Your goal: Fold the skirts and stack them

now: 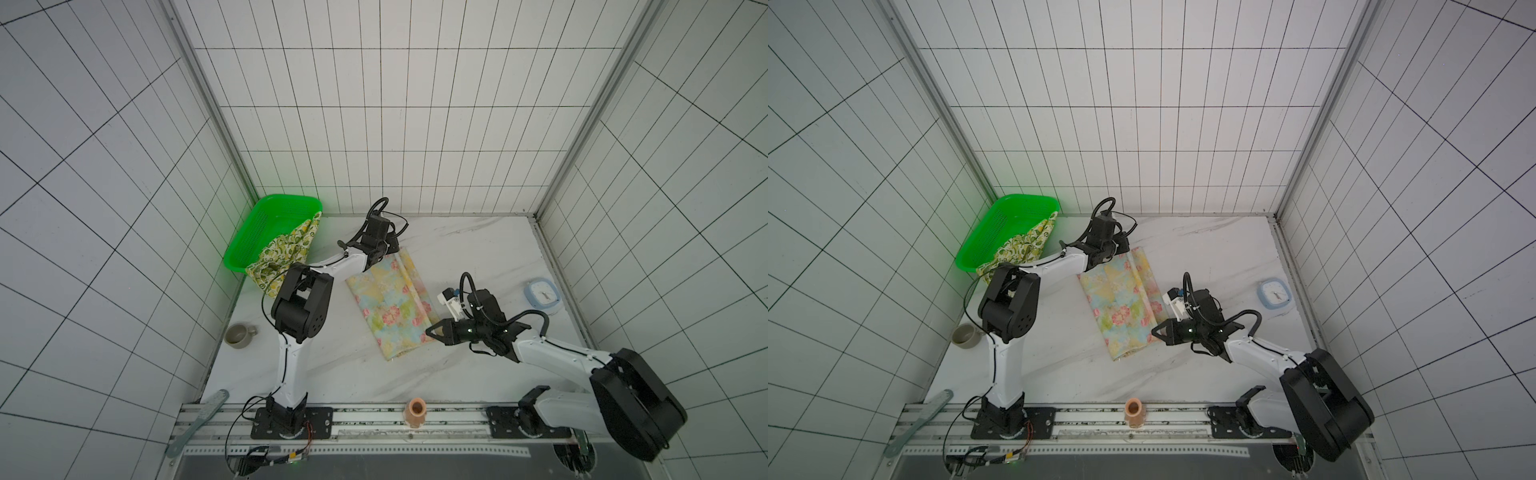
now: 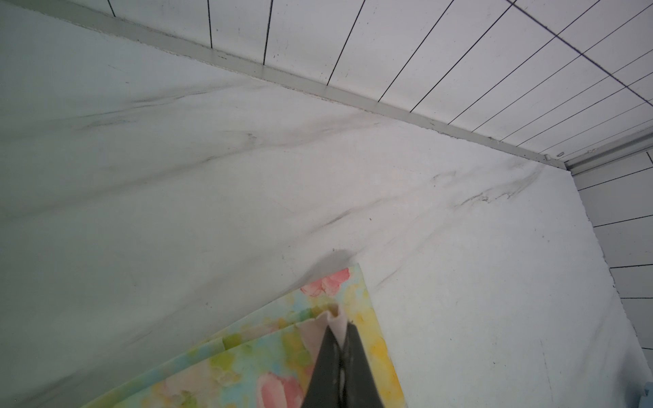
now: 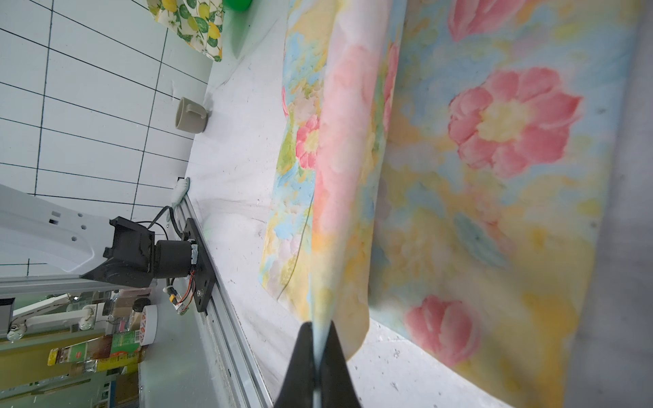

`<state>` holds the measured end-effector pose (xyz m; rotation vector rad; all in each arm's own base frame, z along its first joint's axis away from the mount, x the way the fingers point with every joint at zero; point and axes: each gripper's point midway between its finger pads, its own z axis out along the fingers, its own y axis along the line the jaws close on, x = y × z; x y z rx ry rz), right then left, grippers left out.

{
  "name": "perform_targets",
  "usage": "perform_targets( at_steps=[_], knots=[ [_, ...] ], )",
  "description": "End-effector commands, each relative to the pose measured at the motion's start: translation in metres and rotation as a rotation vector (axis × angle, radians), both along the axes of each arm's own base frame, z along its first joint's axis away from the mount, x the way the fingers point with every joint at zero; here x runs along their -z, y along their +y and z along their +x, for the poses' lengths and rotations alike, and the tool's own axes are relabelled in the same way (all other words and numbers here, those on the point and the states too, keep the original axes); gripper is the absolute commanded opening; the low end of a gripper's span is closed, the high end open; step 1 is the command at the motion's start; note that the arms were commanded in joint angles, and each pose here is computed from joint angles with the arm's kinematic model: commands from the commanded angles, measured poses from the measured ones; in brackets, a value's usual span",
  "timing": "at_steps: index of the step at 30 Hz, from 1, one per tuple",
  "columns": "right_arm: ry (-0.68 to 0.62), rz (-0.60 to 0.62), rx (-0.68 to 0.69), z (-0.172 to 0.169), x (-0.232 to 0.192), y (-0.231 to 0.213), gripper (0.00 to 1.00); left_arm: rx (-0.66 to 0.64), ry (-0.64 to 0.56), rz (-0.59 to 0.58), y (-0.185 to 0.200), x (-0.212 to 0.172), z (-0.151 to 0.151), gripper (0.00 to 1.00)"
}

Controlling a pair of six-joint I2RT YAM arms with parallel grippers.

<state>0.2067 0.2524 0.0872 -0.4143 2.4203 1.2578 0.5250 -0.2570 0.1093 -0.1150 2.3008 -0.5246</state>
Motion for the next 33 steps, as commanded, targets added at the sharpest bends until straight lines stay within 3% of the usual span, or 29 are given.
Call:
perform_targets(
  at_steps=[1, 33],
  knots=[
    [0.105, 0.008, -0.037, -0.025, 0.017, -0.007, 0.00, -0.039, -0.085, -0.038, 0.000, -0.016, 0.023, 0.00],
    [0.180, 0.123, -0.037, -0.031, 0.023, -0.024, 0.00, -0.050, -0.077, -0.150, -0.033, -0.003, 0.030, 0.00]
  ],
)
